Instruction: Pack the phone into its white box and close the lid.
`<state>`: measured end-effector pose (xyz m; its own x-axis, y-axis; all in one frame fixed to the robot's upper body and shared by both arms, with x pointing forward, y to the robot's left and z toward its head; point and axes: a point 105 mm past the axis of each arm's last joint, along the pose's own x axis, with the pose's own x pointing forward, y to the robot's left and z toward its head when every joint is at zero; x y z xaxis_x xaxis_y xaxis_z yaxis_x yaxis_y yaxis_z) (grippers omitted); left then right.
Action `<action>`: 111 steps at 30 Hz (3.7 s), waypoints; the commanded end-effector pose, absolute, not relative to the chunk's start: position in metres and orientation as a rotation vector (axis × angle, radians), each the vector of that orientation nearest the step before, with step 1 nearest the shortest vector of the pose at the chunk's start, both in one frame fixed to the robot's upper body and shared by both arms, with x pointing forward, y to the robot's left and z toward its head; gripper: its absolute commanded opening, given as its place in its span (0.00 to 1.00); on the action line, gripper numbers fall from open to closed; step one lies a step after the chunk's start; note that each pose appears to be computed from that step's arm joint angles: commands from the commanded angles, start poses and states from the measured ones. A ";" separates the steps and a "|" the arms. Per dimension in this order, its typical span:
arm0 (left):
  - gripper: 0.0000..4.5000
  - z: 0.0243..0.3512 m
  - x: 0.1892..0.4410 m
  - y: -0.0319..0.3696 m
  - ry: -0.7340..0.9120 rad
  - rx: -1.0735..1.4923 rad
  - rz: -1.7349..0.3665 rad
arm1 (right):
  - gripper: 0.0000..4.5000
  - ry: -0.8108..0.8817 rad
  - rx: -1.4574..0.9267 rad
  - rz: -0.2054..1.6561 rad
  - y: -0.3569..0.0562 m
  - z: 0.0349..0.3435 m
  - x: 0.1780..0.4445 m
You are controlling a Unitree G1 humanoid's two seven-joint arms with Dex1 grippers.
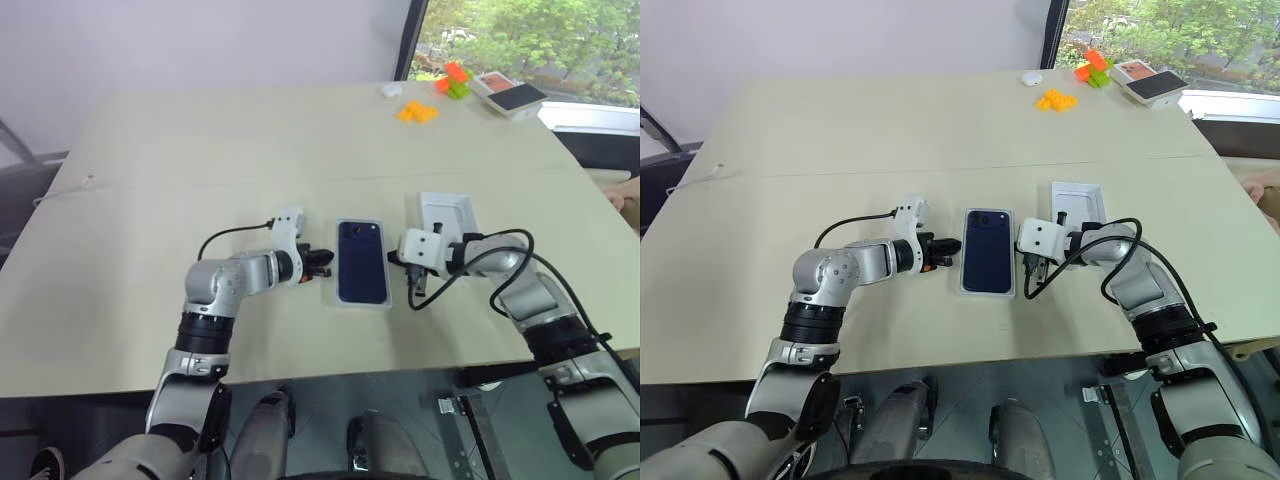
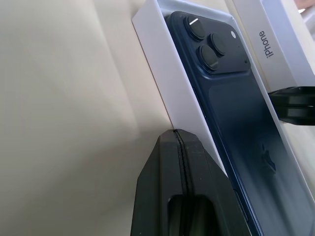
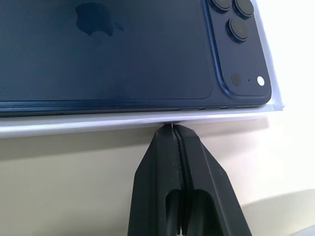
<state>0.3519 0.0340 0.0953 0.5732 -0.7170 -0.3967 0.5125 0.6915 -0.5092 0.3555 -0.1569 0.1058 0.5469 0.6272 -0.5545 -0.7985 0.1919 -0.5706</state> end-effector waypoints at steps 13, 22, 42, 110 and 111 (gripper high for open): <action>0.00 0.104 0.335 0.017 0.617 -0.342 -0.857 | 0.01 0.149 -0.946 1.051 -0.153 0.126 0.355; 0.00 0.116 0.337 0.044 0.556 -0.342 -0.805 | 0.01 0.156 -0.950 1.001 -0.166 0.140 0.365; 0.99 0.190 0.331 0.127 0.203 -0.276 -0.859 | 1.00 0.248 -0.551 0.619 -0.178 0.173 0.383; 1.00 0.210 0.299 0.166 0.028 -0.187 -0.924 | 0.01 0.422 0.936 1.161 -0.014 0.225 0.308; 1.00 0.210 0.299 0.165 0.030 -0.195 -0.924 | 0.01 0.437 0.945 1.165 -0.012 0.224 0.306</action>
